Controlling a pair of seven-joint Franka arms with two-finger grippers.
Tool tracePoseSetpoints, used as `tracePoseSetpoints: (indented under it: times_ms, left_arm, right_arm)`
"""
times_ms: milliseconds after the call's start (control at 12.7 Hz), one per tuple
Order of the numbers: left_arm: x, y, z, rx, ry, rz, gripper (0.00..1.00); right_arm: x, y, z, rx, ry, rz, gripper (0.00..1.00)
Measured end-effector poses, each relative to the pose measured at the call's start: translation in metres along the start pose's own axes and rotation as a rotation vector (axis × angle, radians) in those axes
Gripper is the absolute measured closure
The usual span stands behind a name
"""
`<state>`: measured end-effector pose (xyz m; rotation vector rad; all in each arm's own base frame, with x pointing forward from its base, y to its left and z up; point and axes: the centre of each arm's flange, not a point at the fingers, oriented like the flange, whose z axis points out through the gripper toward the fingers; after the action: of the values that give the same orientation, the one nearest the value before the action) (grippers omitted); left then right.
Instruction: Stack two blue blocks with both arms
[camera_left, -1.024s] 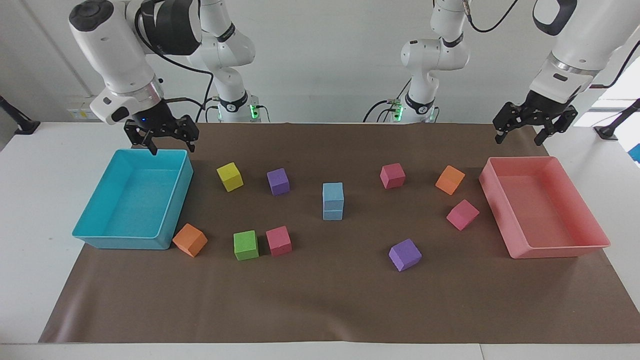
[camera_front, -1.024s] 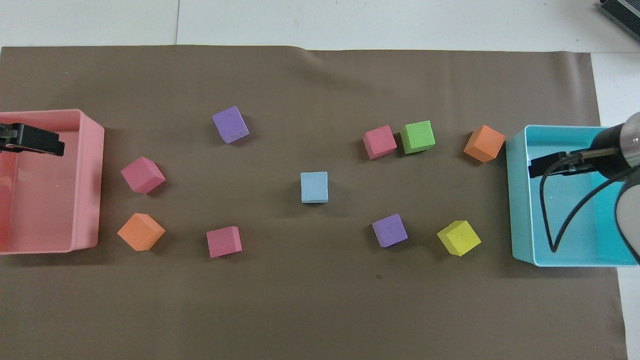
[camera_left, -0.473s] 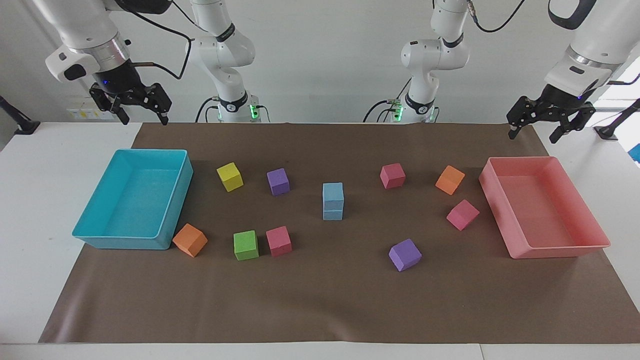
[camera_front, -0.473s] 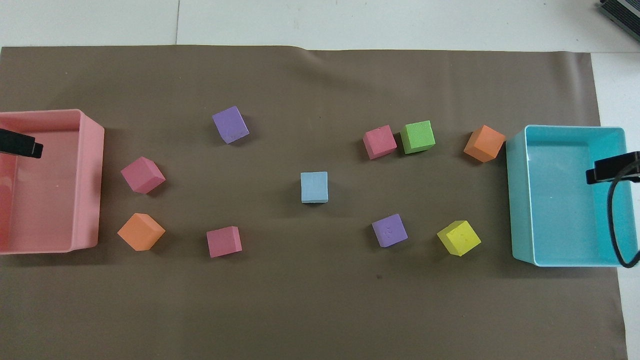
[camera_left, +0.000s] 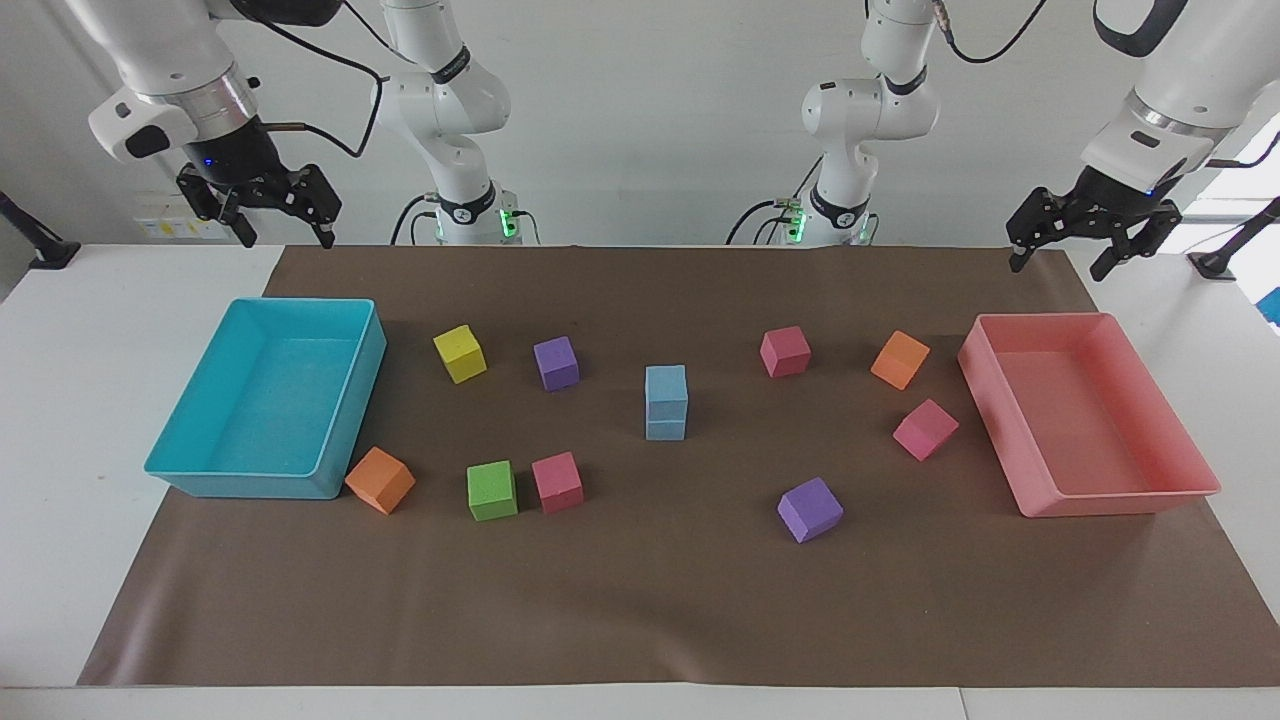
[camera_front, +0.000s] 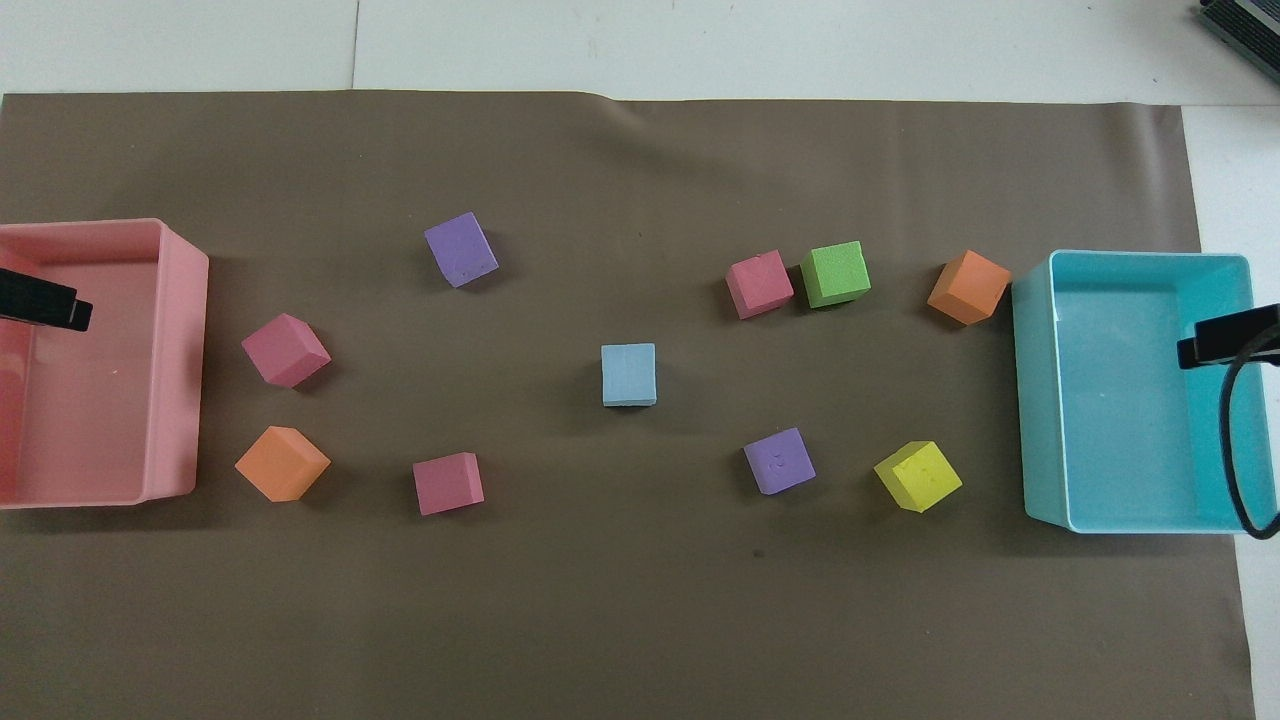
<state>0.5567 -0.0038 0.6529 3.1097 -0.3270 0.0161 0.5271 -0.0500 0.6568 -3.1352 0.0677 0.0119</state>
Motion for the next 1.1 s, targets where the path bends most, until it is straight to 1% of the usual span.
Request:
tracePoseSetpoints:
  times_ms: [158,394,552,1103]
  left_arm:
    - [-0.011,0.003,0.009,-0.014,-0.039,-0.006,0.0]
    - [-0.018,0.01,0.011,-0.019,0.002,0.0,0.0]
    - [-0.017,0.013,0.011,-0.039,0.016,-0.003,0.0]
    - [-0.014,0.012,0.004,-0.034,0.011,-0.005,0.0]
  right_arm:
    - [0.0,-0.004,0.0,-0.001,0.01,-0.007,0.0]
    - [0.001,-0.01,0.004,-0.009,0.006,-0.021,0.0]
    - [0.001,-0.013,0.003,-0.009,0.007,-0.026,0.0]
    - [0.001,-0.014,0.003,-0.009,0.007,-0.027,0.0]
